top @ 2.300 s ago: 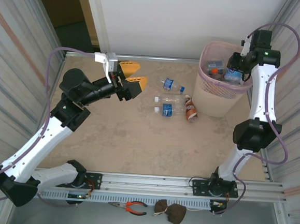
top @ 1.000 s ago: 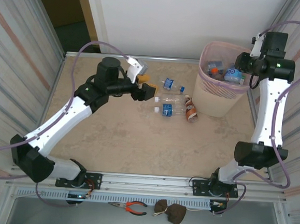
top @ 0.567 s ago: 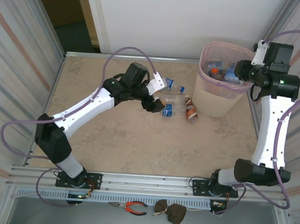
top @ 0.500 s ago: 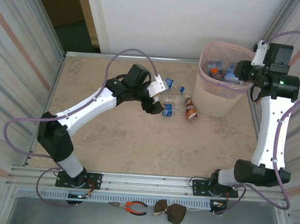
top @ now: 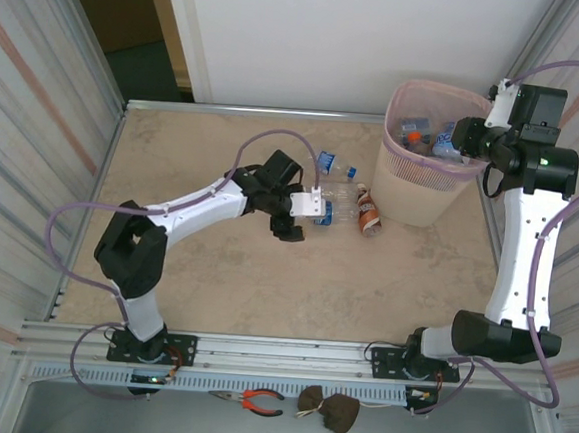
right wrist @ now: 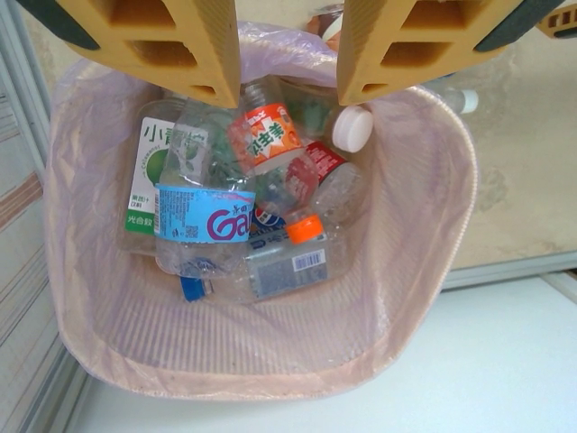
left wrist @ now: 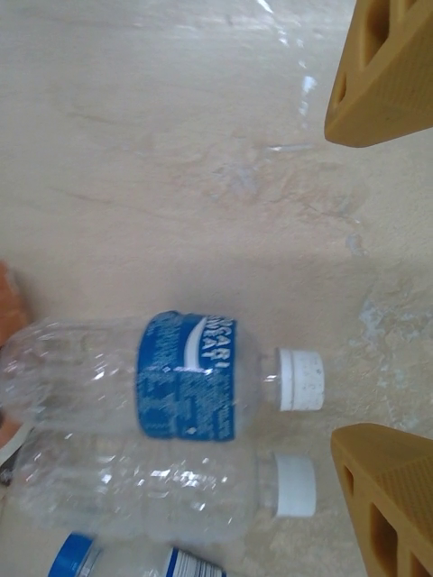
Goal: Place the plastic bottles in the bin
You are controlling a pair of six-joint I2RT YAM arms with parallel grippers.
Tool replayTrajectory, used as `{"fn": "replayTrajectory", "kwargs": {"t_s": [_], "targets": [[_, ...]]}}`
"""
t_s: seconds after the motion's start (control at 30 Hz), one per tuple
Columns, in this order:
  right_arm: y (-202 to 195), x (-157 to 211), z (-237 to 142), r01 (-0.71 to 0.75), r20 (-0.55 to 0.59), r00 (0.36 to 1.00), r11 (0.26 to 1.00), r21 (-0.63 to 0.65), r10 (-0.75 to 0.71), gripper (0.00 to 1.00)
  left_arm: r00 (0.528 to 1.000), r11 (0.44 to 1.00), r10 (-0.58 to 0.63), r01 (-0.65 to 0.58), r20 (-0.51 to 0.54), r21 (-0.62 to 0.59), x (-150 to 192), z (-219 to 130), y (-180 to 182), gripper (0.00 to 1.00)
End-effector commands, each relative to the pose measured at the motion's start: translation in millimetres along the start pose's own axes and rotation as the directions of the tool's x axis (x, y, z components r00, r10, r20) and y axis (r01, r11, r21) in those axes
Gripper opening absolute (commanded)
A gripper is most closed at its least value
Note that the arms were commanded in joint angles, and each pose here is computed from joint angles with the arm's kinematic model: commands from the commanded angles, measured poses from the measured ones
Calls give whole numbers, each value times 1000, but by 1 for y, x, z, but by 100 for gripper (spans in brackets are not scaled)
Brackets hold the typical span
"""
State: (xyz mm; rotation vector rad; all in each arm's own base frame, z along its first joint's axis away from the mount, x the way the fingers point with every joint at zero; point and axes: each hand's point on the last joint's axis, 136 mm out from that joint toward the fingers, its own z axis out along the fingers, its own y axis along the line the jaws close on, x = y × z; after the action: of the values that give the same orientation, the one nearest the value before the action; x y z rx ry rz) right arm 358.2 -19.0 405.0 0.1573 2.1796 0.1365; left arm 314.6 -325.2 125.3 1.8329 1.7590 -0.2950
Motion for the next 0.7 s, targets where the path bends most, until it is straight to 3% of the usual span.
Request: {"fn": "replayTrajectory", "kwargs": {"t_s": [0.0, 0.67], "targets": [[7, -4, -13, 10, 36, 999, 1000, -26, -9, 33, 986, 992, 123, -124, 115, 1, -4, 3, 11, 80], [7, -4, -14, 27, 45, 999, 999, -23, -26, 33, 995, 998, 26, -31, 101, 45, 25, 69, 46, 68]]}}
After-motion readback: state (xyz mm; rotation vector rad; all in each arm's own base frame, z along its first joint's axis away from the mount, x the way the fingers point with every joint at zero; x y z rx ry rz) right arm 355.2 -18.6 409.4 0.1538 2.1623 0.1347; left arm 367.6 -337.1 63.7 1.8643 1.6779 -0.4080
